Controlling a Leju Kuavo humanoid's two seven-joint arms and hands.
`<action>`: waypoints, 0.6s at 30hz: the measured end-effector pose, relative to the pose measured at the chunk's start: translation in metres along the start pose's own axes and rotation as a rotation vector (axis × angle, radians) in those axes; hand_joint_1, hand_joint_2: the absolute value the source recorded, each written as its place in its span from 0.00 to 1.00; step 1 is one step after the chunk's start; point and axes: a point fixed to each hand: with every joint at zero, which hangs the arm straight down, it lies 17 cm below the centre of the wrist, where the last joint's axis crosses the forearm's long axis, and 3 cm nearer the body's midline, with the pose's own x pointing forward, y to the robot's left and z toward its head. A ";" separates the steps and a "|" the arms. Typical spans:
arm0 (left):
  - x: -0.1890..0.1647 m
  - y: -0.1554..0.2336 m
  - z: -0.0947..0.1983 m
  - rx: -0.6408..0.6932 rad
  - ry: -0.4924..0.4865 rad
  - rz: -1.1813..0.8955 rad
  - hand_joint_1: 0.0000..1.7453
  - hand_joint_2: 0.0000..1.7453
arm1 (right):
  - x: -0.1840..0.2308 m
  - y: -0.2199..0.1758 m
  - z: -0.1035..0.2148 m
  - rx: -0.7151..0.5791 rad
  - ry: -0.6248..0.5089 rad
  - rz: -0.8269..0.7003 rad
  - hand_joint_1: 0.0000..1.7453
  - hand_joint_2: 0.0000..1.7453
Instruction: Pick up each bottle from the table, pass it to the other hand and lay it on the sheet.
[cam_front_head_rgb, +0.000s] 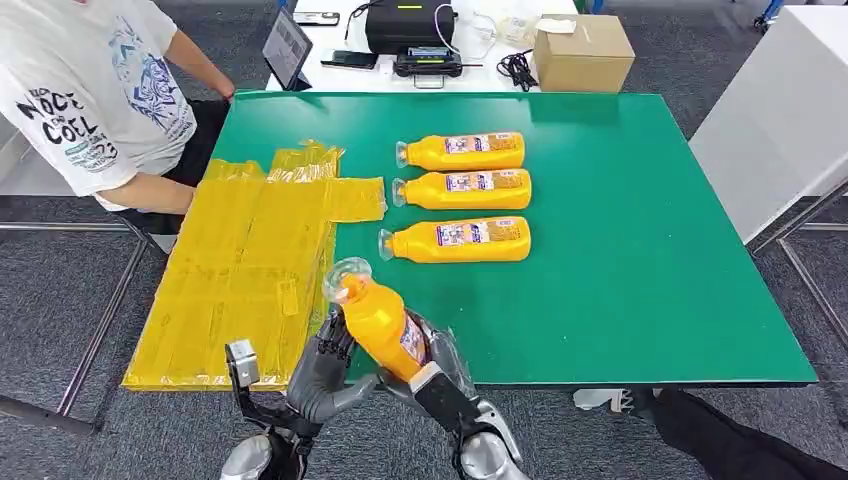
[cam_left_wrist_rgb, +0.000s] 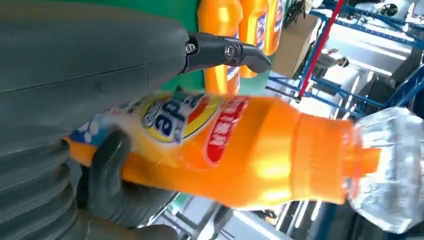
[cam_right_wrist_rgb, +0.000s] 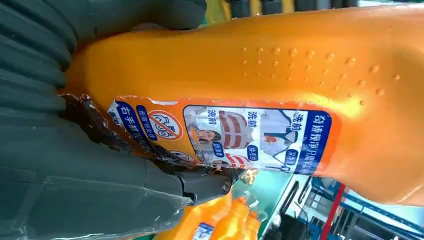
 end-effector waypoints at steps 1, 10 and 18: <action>-0.001 -0.003 0.000 -0.010 0.004 0.002 0.00 1.00 | 0.002 0.005 -0.003 0.014 -0.005 0.001 1.00 1.00; -0.008 0.001 0.005 -0.011 0.024 0.004 0.00 1.00 | 0.000 0.038 -0.010 0.106 0.003 0.015 1.00 1.00; -0.017 0.016 0.015 0.027 0.046 -0.011 0.00 1.00 | -0.010 0.068 -0.005 0.201 0.027 0.021 1.00 1.00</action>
